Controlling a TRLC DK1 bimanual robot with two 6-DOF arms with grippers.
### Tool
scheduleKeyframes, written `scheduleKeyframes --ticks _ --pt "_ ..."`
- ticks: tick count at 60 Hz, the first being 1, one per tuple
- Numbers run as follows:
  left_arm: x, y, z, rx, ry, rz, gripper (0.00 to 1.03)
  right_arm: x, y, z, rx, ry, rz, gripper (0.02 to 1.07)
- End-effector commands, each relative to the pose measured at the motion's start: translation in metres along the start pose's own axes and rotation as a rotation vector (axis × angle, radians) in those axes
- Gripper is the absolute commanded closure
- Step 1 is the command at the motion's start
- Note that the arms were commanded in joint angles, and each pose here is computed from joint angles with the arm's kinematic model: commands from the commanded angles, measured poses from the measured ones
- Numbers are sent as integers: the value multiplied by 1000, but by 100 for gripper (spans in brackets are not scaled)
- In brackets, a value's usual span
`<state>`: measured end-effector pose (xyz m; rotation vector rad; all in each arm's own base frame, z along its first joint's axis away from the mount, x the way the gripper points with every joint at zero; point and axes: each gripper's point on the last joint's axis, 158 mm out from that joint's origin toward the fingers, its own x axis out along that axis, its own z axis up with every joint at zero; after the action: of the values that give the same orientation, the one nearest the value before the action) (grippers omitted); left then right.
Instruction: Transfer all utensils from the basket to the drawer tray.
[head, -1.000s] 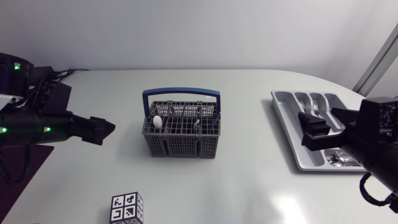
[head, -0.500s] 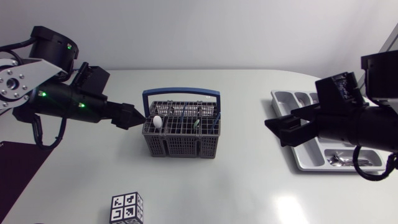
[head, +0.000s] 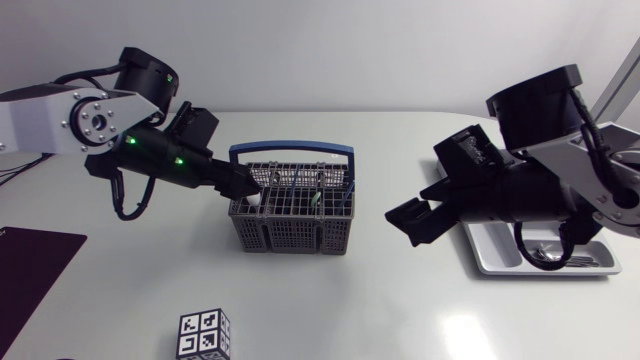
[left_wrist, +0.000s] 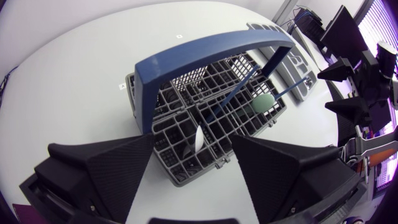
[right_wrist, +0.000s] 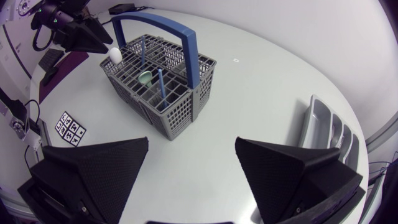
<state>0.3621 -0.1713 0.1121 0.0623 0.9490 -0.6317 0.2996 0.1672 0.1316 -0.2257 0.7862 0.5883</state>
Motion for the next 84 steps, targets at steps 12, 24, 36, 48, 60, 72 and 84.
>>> scheduleKeyframes --ticks 12,24,36,48,60,72,84 --pt "12 1 8 23 17 -15 35 19 10 5 -37 22 15 7" --pt "16 0 7 17 36 -19 56 31 16 1 -54 43 18 7" --pt "18 -8 -2 23 71 -33 60 34 19 0 -57 47 21 7" --pt "20 -13 -3 29 78 -42 61 35 19 -5 -58 54 22 7" --pt "25 -13 -3 28 88 -42 72 34 19 -8 -58 55 22 7" --pt "26 -11 -3 27 89 -30 78 34 20 -10 -59 58 25 7" --pt "26 -11 -3 27 91 -30 84 35 21 -12 -61 58 26 7"
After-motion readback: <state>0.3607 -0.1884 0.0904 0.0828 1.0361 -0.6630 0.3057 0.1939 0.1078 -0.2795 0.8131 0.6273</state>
